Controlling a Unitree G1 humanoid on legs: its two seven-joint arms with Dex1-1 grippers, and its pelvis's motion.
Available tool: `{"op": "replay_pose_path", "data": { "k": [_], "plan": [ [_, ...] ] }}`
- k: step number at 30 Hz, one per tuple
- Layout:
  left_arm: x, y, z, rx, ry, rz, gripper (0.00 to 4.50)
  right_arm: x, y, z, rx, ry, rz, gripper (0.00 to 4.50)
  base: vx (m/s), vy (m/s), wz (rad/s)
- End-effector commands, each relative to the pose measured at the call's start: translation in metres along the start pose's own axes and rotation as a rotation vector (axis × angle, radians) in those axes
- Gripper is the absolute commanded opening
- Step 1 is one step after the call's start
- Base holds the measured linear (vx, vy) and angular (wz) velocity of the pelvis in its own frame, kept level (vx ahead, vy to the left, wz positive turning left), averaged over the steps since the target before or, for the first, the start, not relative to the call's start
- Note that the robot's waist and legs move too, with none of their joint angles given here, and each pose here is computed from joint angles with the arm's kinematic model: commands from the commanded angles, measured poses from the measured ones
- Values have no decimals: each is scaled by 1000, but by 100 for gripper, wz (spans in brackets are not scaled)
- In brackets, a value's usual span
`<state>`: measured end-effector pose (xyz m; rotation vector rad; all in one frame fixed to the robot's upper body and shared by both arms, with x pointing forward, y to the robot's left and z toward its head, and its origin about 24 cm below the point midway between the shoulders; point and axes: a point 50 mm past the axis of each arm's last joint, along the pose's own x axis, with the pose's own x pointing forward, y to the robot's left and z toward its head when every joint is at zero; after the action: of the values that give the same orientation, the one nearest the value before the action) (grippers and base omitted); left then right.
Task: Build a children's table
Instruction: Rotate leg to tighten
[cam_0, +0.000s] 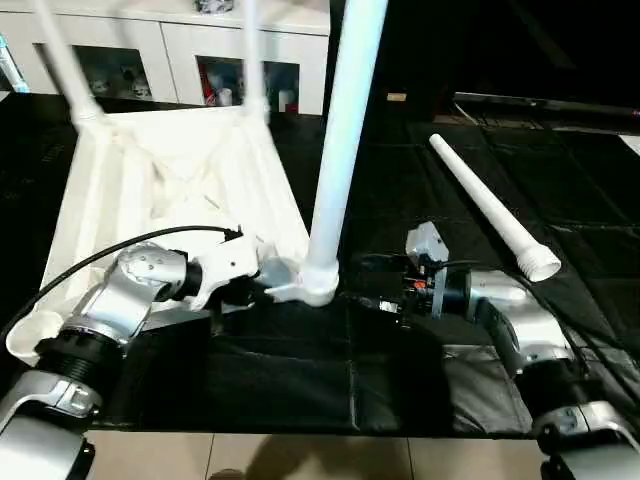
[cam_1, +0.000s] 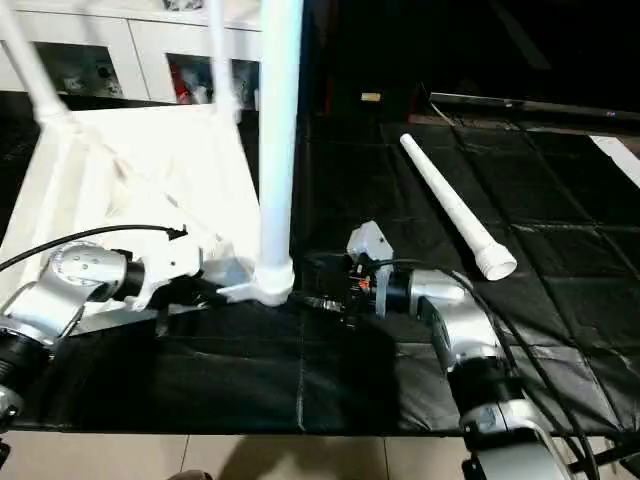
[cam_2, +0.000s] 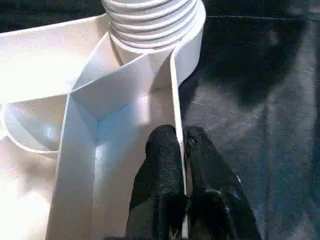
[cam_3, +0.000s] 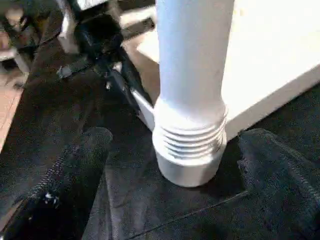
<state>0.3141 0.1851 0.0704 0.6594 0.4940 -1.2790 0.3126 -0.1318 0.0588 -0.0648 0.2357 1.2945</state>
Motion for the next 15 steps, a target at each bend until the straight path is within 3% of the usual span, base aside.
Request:
{"op": "replay_pose_path", "data": {
  "k": [1, 15],
  "plan": [
    [15, -18, -2, 57, 41, -159, 0, 0, -1, 2, -39, 40, 34, 443, 0, 0, 0],
    [18, -26, 7, 145, 37, -259, 0, 20, 1, 3, -99, 64, 94, 443, 0, 0, 0]
  ]
}}
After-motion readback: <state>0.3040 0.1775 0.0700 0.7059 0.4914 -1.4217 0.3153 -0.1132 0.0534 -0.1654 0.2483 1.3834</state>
